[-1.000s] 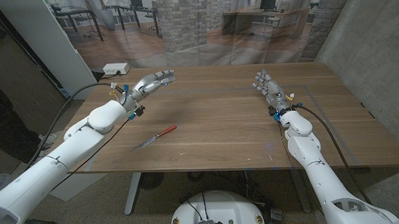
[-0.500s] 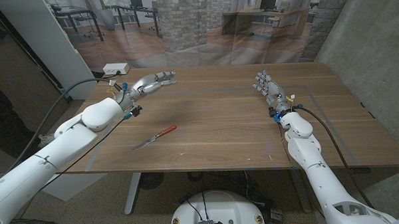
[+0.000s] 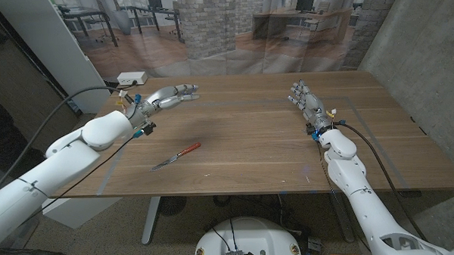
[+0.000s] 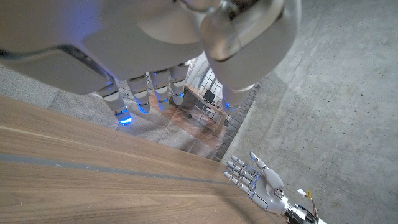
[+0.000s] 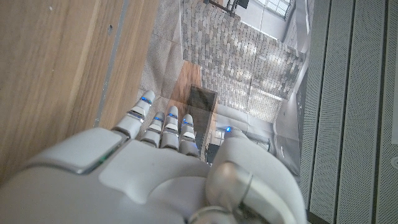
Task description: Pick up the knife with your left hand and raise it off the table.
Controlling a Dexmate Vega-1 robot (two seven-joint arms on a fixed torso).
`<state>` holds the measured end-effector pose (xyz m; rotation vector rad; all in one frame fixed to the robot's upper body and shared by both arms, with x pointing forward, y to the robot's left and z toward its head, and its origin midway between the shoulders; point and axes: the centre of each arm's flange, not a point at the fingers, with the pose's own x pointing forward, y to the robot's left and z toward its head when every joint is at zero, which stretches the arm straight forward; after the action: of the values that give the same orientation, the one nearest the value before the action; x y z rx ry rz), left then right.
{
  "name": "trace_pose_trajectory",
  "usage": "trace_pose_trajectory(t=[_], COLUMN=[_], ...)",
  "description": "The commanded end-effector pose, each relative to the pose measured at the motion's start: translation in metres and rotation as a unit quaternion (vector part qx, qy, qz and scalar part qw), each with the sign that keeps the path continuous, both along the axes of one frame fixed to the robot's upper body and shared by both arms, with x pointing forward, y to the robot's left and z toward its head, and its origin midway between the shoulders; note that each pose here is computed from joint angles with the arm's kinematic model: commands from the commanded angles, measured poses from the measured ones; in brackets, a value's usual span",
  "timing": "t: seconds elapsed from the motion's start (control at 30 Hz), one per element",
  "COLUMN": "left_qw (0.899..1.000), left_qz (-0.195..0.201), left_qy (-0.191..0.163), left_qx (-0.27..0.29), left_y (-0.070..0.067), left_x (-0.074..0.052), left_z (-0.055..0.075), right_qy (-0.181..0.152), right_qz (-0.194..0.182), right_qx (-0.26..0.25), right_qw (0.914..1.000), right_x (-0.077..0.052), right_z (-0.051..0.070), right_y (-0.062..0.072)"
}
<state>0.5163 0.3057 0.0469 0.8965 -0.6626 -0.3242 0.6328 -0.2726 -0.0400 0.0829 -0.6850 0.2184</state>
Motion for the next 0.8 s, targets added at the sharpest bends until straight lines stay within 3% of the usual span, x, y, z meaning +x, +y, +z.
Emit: trace_pose_trajectory(t=[0.03,0.8], left_qw=[0.999,0.988], left_qz=[0.030,0.078], left_qy=[0.007,0.044], left_qx=[0.030,0.124], left_y=[0.004,0.002], left_x=[-0.019,-0.035], left_z=[0.004,0.016], right_qy=[0.002,0.003], right_qz=[0.006,0.016], right_qx=[-0.004,-0.002], right_qw=[1.0000,0.9999], right_x=[-0.004,-0.002], right_z=[-0.005,-0.010], right_y=[0.002,0.005])
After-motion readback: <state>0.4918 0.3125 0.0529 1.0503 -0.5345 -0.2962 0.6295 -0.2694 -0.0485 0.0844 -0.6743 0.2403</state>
